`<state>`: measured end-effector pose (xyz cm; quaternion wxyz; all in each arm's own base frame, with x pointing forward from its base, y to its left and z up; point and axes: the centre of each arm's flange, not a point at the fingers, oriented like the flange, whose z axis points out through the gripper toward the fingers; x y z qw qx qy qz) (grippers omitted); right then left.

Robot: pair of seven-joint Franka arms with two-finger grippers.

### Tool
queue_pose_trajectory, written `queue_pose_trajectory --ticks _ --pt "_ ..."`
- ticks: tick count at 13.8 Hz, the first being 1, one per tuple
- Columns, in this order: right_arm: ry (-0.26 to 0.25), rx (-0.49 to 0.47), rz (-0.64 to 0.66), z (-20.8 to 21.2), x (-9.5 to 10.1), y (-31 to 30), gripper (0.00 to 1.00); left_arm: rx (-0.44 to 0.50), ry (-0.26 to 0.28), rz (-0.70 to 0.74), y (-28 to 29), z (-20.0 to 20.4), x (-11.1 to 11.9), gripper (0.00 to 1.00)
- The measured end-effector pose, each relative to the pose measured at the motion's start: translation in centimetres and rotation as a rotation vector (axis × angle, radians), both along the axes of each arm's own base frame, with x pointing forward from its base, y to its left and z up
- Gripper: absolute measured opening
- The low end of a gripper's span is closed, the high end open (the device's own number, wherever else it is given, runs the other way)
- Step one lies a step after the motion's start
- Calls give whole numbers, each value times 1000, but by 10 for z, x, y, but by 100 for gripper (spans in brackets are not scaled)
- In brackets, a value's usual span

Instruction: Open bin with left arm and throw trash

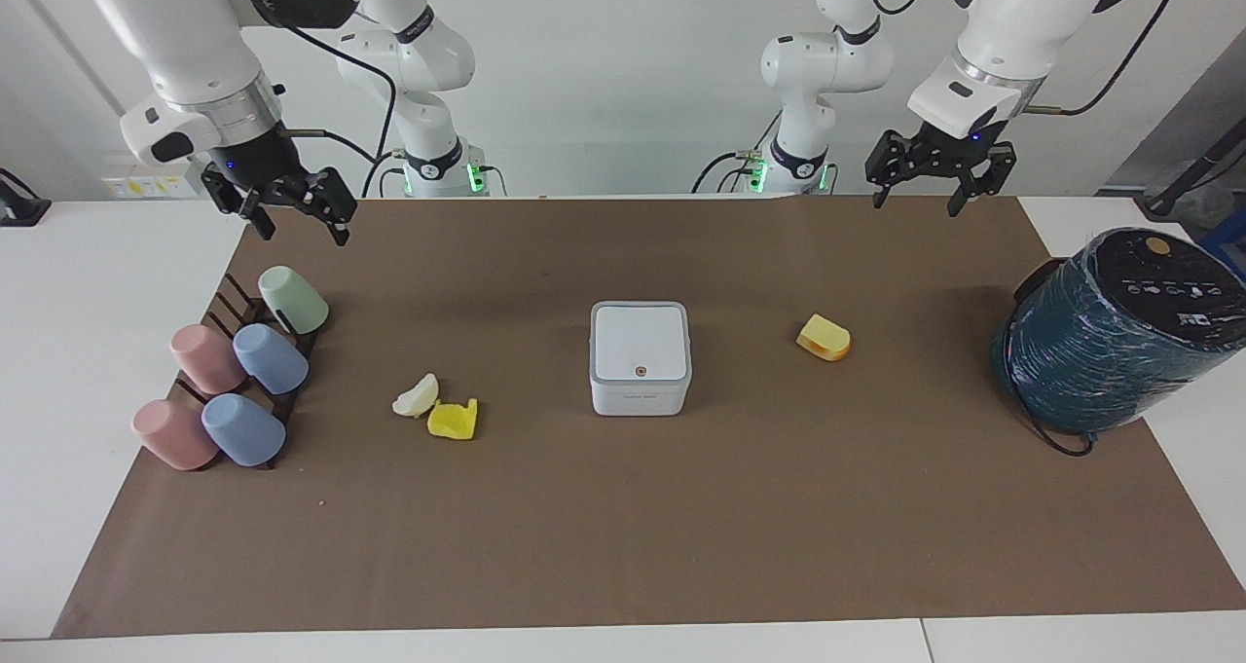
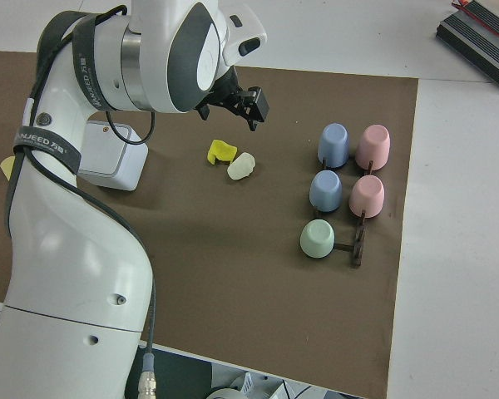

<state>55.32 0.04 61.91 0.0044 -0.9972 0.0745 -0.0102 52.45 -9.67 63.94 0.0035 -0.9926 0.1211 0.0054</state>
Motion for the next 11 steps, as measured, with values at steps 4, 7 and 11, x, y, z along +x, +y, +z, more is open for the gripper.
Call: queue_pose_trajectory --ticks 4,7,11 --pt "10 0 -31 -2 -1 -17 100 -1 -5 -3 -1 0 0 100" --pt "11 0 -34 -3 -1 -19 100 -1 -5 0 1 0 1 100" --pt "11 0 -33 -3 -1 -19 100 -11 -56 -4 -2 3 6 100"
